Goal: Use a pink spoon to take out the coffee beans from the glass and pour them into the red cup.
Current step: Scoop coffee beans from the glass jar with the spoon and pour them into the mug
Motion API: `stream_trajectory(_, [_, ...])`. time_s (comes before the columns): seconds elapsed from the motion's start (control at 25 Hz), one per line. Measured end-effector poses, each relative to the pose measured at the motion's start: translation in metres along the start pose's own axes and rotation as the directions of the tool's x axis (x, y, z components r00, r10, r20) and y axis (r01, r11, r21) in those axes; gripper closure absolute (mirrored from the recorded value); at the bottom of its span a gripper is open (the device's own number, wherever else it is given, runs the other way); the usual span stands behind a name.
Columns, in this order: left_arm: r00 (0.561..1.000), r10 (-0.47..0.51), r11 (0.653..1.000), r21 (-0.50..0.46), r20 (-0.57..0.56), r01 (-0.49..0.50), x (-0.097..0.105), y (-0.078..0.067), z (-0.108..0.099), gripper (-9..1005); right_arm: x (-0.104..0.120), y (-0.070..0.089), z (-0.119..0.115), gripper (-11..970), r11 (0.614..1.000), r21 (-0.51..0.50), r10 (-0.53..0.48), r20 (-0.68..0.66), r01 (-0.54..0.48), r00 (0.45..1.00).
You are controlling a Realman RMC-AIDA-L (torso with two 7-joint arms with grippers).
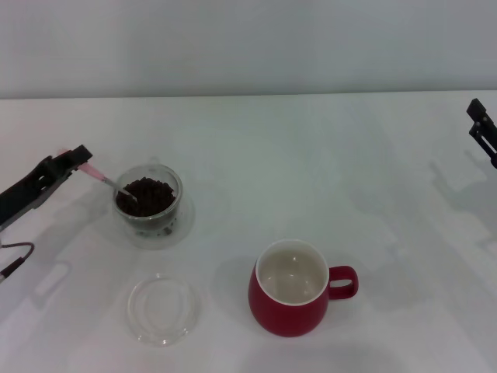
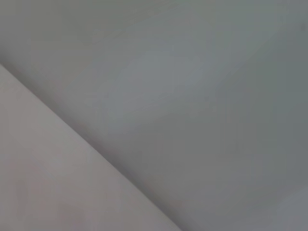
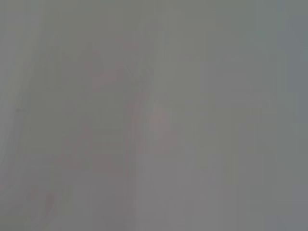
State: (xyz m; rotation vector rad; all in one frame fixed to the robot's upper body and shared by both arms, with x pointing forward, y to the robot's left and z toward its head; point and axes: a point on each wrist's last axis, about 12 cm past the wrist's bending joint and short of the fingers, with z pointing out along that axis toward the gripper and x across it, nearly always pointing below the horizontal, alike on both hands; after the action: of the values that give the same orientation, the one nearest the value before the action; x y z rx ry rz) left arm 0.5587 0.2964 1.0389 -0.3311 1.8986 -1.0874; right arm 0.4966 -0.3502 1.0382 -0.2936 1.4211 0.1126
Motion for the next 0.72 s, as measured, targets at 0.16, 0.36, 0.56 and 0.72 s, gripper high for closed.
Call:
stream_trajectory(0.16, [0.999, -0.022, 1.000, 0.006, 0.027, 0.022, 0.0012, 0.0027, -0.0071, 866, -0.0004, 0.0005, 0.0014, 228, 1.000, -0.004, -0.001, 0.002, 0.001, 1.000])
stream_trajectory(0.36, [0.999, -0.013, 1.000, 0.026, 0.046, 0.012, 0.0012, 0.0022, -0.0112, 866, -0.0004, 0.0014, 0.0019, 228, 1.000, -0.012, -0.003, 0.001, 0.003, 1.000])
stream_trajectory(0.56, [0.998, 0.007, 0.999, 0.049, 0.063, -0.010, -0.0005, -0.0003, -0.0119, 866, -0.0005, 0.0018, 0.0021, 228, 1.000, -0.016, -0.004, 0.001, 0.004, 1.000])
stream_trajectory(0.72, [0.996, 0.014, 0.997, 0.072, 0.085, -0.020, -0.0039, -0.0035, -0.0111, 866, -0.0005, 0.0019, 0.0020, 228, 1.000, -0.017, -0.004, 0.002, 0.004, 1.000])
